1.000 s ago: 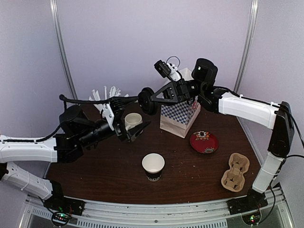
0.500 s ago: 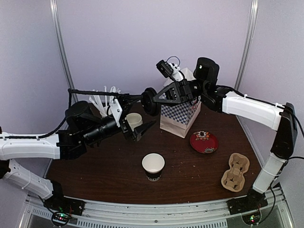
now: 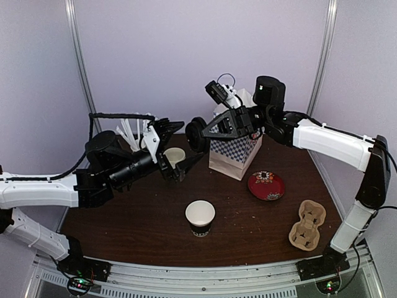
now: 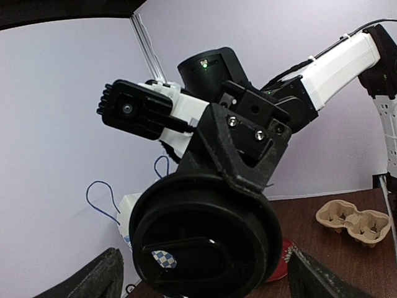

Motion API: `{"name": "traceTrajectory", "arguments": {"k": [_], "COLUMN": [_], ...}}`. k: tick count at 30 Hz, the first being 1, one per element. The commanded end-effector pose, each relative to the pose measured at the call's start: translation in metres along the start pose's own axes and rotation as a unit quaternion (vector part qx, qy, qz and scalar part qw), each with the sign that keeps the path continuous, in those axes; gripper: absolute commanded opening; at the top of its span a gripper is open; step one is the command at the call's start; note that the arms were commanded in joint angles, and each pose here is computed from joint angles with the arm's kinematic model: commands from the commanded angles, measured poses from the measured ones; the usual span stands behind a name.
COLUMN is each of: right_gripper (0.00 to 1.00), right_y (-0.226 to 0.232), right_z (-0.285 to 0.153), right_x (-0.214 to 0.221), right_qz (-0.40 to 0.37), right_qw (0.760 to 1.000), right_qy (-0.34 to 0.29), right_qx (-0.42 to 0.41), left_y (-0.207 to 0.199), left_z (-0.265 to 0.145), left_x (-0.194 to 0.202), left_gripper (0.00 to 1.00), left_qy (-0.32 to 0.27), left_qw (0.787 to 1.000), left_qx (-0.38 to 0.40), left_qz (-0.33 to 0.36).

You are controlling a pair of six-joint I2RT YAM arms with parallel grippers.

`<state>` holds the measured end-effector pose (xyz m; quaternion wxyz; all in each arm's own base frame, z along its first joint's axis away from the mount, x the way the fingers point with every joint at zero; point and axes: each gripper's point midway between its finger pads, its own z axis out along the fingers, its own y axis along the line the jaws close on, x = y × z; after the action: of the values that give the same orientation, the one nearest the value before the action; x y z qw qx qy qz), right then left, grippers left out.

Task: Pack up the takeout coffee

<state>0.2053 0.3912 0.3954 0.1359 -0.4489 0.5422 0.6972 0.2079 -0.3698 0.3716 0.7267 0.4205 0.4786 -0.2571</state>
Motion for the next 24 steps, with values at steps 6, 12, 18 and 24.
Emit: {"name": "traceTrajectory", "arguments": {"k": [6,12,18,24], "right_gripper": [0.14,0.14,0.15,0.27], "right_y": [0.015,0.015,0.011,0.006], "right_z": [0.002,0.003,0.004,0.004], "right_x": [0.005,0.006,0.007,0.006], "right_qz": [-0.016,-0.014,-0.011,-0.008], "right_qw": [1.0,1.0,1.0,1.0], "right_qy": [0.011,0.013,0.012,0.009], "right_qx": [-0.014,-0.017,-0.015,-0.01], "left_y": [0.008,0.012,0.01,0.01], "left_z": [0.011,0.013,0.012,0.01], "left_x": [-0.01,-0.008,-0.008,-0.006], "left_gripper": [0.96,0.9,0.83,0.81], "left_qy": [-0.01,-0.011,-0.011,-0.005], "left_qw": [1.0,0.999,0.999,1.0], "left_qx": [0.002,0.01,0.017,0.017], "left_qz": [-0.021,-0.029,-0.025,-0.019]}}
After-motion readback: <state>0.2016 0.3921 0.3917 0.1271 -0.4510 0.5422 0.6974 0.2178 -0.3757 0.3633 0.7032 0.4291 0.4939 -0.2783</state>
